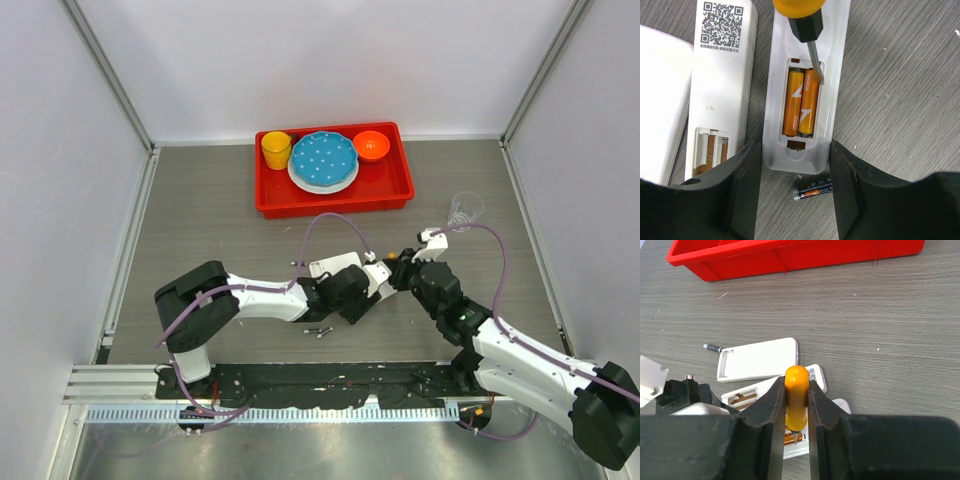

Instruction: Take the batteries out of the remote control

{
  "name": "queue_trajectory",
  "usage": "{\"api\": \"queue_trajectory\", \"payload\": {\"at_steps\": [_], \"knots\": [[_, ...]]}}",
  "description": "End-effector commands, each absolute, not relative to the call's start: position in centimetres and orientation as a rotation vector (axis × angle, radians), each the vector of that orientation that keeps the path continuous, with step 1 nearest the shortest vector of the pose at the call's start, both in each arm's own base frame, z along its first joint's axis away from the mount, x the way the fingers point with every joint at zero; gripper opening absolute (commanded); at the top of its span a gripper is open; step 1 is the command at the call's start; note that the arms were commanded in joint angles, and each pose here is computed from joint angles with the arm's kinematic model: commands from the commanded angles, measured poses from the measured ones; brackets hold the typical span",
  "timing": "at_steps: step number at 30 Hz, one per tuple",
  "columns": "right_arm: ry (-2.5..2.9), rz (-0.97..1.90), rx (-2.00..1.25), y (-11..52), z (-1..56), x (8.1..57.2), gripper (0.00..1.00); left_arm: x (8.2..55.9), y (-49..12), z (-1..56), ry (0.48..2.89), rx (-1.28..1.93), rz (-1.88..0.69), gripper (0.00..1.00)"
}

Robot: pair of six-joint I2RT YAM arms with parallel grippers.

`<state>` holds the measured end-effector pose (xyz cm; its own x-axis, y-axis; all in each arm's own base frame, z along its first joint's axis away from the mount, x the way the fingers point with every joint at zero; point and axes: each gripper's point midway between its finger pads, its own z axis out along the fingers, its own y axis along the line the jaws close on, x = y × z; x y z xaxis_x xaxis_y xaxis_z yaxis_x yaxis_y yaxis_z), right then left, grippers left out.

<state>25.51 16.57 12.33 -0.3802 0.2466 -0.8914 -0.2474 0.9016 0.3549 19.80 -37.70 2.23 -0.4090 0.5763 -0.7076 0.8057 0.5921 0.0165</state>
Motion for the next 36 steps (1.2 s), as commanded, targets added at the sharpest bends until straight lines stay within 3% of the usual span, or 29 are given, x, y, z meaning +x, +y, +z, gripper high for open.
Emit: {"api": "queue_trajectory", "payload": {"at_steps": [1, 21, 26, 30, 36], "knots": [[1.815, 0.512, -0.027, 17.5, 15.1, 26.7, 0.01, 19.6, -37.7, 2.1, 2.137, 1.100, -0.455, 0.35], [1.843, 0.209, -0.154, 18.7, 13.0, 25.6, 0.01, 19.4, -37.8, 2.1, 2.142, 1.114, -0.466, 0.24], [1.867, 0.138, -0.197, 18.9, 12.2, 25.2, 0.01, 19.3, -37.8, 2.1, 2.142, 1.113, -0.470, 0.15], [1.894, 0.095, -0.222, 19.2, 11.2, 24.7, 0.01, 19.2, -37.9, 2.1, 2.144, 1.108, -0.479, 0.00], [1.922, 0.075, -0.256, 19.5, 10.0, 24.1, 0.01, 19.1, -37.9, 2.3, 2.147, 1.091, -0.511, 0.00]]}}
